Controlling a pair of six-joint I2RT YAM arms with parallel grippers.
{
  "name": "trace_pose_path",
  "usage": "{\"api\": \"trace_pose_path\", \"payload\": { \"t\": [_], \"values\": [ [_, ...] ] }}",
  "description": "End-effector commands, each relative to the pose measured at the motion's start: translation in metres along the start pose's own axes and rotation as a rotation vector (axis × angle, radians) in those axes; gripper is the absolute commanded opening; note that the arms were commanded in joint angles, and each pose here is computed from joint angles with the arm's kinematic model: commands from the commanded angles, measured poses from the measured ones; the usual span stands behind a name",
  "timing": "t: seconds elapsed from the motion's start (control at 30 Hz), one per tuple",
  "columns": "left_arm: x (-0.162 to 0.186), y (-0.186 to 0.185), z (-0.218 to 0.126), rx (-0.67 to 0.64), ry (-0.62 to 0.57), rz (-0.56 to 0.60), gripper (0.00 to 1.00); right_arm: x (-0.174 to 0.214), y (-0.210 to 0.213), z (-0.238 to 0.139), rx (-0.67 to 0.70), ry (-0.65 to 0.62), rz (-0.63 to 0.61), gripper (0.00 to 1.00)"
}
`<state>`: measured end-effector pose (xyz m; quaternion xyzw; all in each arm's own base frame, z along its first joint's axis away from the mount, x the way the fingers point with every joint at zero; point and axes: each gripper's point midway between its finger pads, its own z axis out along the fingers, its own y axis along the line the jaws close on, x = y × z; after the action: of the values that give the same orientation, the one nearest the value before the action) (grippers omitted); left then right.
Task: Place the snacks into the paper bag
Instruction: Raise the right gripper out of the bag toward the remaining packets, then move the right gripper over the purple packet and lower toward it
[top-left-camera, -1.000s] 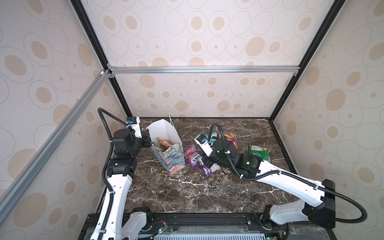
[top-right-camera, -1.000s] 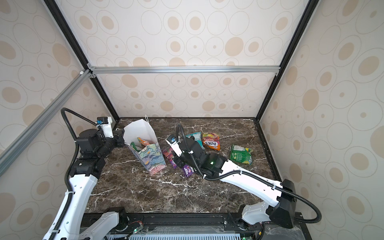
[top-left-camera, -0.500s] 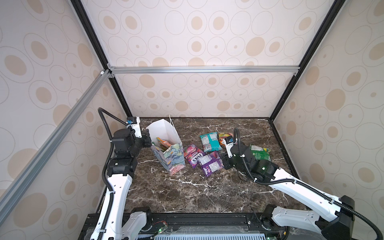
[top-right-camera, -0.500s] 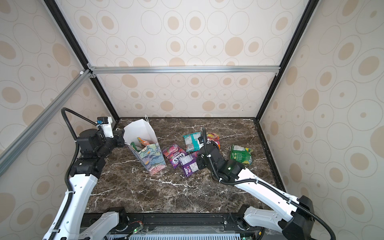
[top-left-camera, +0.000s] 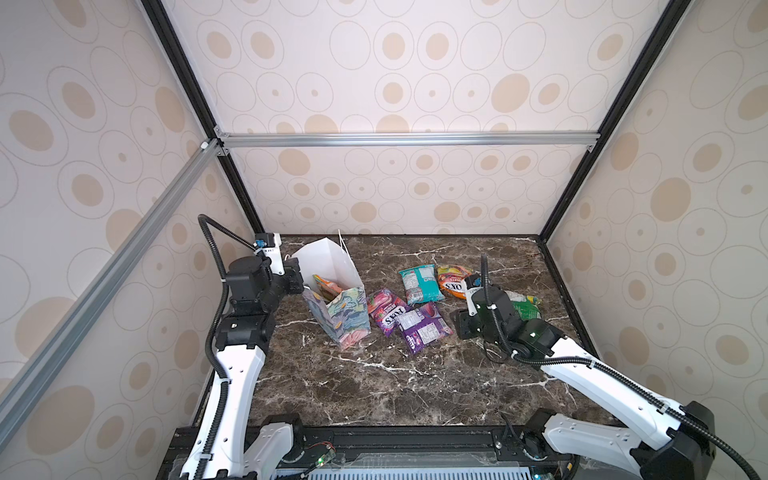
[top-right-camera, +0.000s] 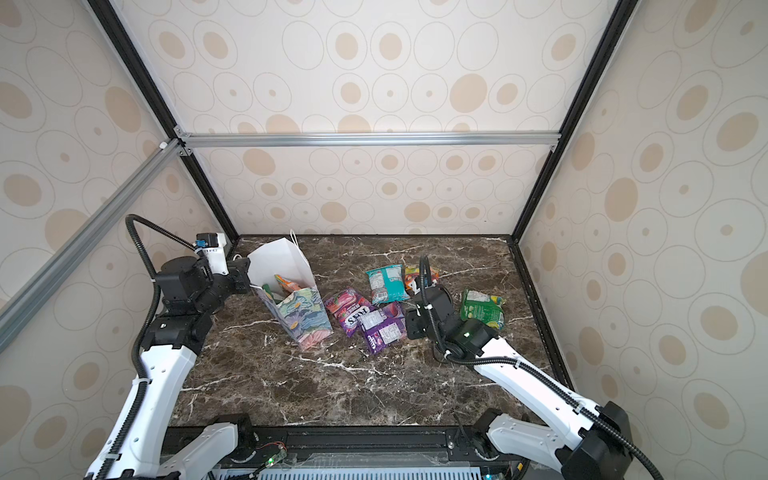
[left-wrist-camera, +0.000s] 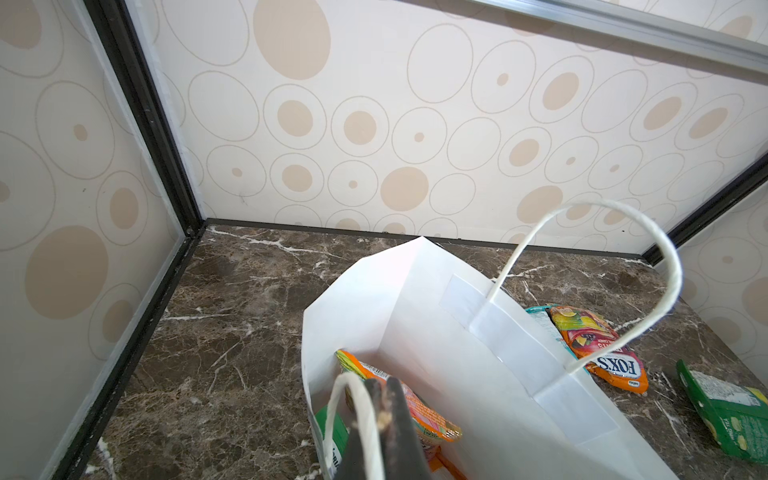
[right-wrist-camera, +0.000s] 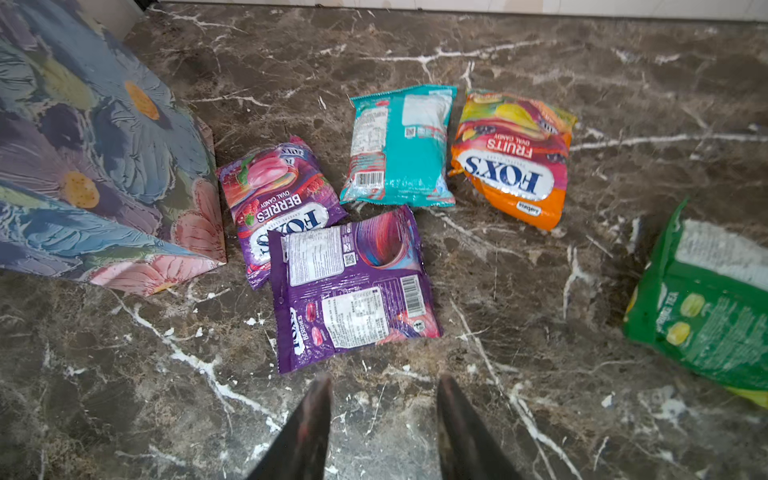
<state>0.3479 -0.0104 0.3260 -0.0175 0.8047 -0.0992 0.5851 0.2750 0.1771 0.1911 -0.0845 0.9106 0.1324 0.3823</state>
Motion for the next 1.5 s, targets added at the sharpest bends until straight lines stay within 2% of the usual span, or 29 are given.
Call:
{"api": "trace_pose_path", "payload": {
  "t": [0.0,0.3,0.6,0.97,1.23,1.47],
  "values": [
    [-0.003,0.002,-0.002,-0.005,-0.012,0.004,0.0,0.019,-0.01,0.008,-0.011,0.071,0.073,0.46],
    [-0.002,0.004,-0.001,-0.015,-0.003,0.006,0.0,0.042,-0.038,0.036,0.015,0.11,0.22,0.48],
    [-0.002,0.003,-0.001,-0.011,-0.004,0.004,0.0,0.056,-0.037,0.056,0.009,0.194,0.23,0.51],
    [-0.003,-0.006,0.0,0.04,-0.007,0.003,0.0,0.062,-0.05,0.078,0.025,0.196,0.259,0.52],
    [-0.001,-0.003,0.001,0.024,-0.002,-0.003,0.0,0.061,-0.037,0.093,-0.049,0.218,0.256,0.52],
    [-0.001,0.0,0.001,0.013,0.0,-0.002,0.0,0.066,-0.04,0.103,-0.023,0.261,0.245,0.53]
  ]
}}
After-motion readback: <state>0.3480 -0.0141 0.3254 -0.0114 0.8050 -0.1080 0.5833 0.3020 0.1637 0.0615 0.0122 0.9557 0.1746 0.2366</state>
